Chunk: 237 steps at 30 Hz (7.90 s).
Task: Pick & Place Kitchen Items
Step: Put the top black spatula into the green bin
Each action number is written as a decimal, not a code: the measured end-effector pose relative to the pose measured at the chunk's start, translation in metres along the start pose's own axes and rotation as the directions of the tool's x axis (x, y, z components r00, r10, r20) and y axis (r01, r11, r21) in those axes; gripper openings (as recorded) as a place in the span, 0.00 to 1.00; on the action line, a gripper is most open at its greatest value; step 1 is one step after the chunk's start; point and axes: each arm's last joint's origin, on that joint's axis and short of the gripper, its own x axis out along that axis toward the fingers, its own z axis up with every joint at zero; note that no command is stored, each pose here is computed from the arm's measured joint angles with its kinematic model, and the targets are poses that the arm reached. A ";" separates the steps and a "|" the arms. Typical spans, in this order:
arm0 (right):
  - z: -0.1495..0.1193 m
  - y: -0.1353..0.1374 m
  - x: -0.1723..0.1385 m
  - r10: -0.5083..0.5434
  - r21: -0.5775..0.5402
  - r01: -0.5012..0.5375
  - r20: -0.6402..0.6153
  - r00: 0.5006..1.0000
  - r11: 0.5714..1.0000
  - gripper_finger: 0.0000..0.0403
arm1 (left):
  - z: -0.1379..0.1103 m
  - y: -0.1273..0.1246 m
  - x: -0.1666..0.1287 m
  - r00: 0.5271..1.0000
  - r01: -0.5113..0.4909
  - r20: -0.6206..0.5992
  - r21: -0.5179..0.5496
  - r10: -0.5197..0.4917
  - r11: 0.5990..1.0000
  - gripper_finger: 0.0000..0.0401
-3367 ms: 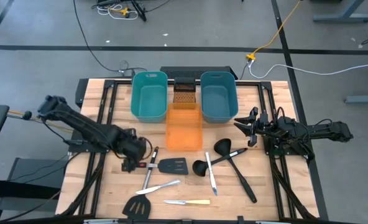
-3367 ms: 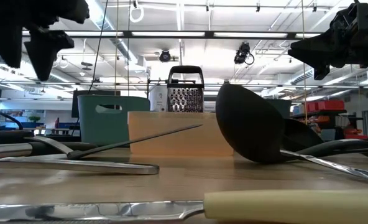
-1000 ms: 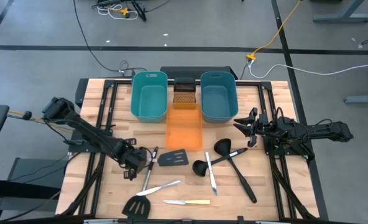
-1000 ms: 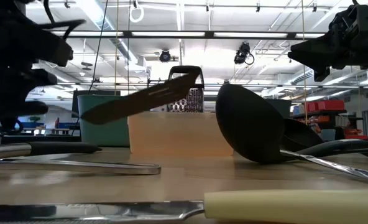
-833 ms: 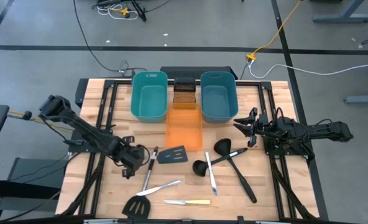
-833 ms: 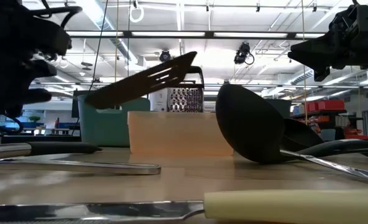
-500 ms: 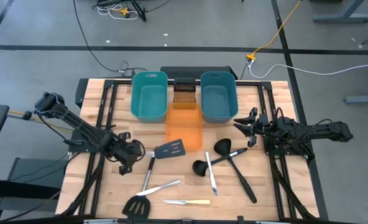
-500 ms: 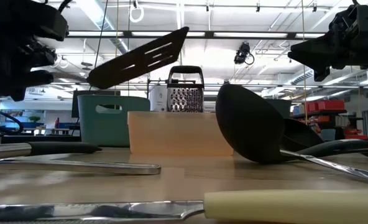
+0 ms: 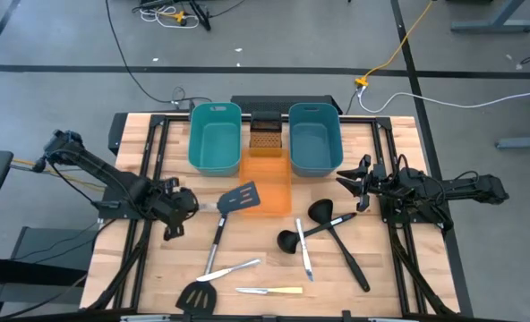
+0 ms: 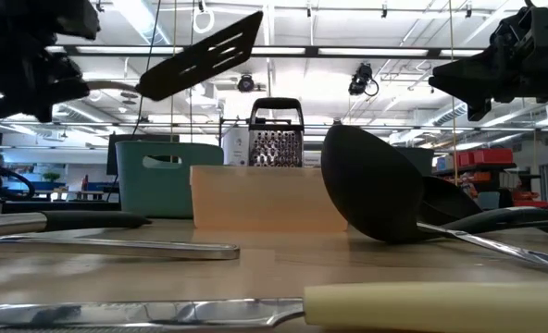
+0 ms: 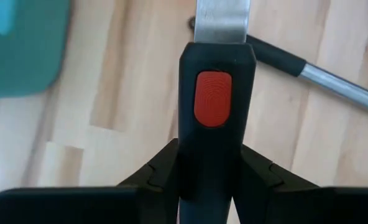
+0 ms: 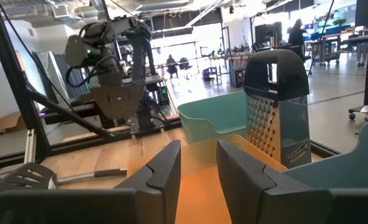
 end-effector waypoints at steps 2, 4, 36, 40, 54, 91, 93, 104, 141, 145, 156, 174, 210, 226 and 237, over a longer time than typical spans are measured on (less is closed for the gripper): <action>0.000 0.000 0.000 0.000 0.000 0.000 0.000 1.000 1.000 0.28 | 0.004 0.003 -0.010 0.999 -0.032 0.016 0.000 0.032 0.999 0.28; 0.000 0.000 0.000 0.000 0.000 0.000 0.000 1.000 1.000 0.28 | 0.010 0.006 -0.022 0.998 -0.057 0.038 0.013 0.056 0.998 0.28; 0.000 0.000 0.000 0.001 0.001 -0.001 0.005 1.000 1.000 0.28 | 0.095 0.010 -0.060 0.916 0.125 0.389 -0.047 -0.097 0.991 0.28; 0.000 0.000 0.000 0.001 0.001 -0.001 0.005 1.000 1.000 0.28 | 0.107 0.012 -0.056 0.896 0.169 0.430 -0.093 -0.113 0.981 0.28; 0.001 0.000 0.000 0.001 0.001 -0.001 0.007 1.000 1.000 0.28 | 0.142 0.014 -0.016 0.901 0.284 0.418 -0.362 -0.118 0.888 0.28; 0.001 0.000 0.000 0.001 0.003 -0.001 0.013 1.000 1.000 0.28 | 0.167 0.021 0.058 0.943 0.333 0.234 -0.663 -0.237 0.670 0.28; 0.001 0.000 0.000 -0.006 0.003 0.006 0.014 1.000 1.000 0.28 | 0.169 0.023 0.060 0.943 0.332 0.229 -0.667 -0.240 0.667 0.28; 0.002 -0.001 0.000 -0.026 0.002 0.026 0.022 0.999 1.000 0.28 | 0.170 0.035 0.081 0.959 0.279 0.158 -0.692 -0.237 0.666 0.28; 0.001 -0.001 0.000 -0.032 0.004 0.032 0.015 0.999 0.999 0.28 | 0.117 0.191 -0.045 0.999 -0.012 0.012 -0.808 0.037 0.590 0.28; 0.001 -0.001 0.000 -0.032 0.000 0.032 0.015 0.999 0.999 0.28 | 0.116 0.205 -0.030 0.998 -0.063 -0.068 -0.807 0.014 0.588 0.28; 0.001 -0.001 0.000 -0.032 0.000 0.032 0.015 0.999 0.999 0.28 | 0.121 0.218 0.015 0.962 -0.167 -0.266 -0.756 -0.064 0.632 0.28; 0.001 -0.001 0.000 -0.032 -0.002 0.032 0.016 0.999 0.999 0.28 | 0.101 0.212 0.008 0.863 -0.314 -0.492 -0.699 -0.113 0.643 0.28; 0.001 -0.001 0.000 -0.051 0.000 0.051 0.019 0.999 0.999 0.28 | 0.105 0.210 0.031 0.793 -0.280 -0.558 -0.691 -0.245 0.667 0.28; 0.001 -0.001 0.000 -0.051 0.000 0.051 0.019 0.999 0.999 0.28 | 0.101 0.220 0.030 0.797 -0.291 -0.540 -0.735 -0.270 0.612 0.28; 0.001 -0.001 0.000 -0.051 0.000 0.051 0.019 0.999 0.999 0.28 | 0.101 0.219 0.030 0.799 -0.260 -0.517 -0.758 -0.307 0.598 0.28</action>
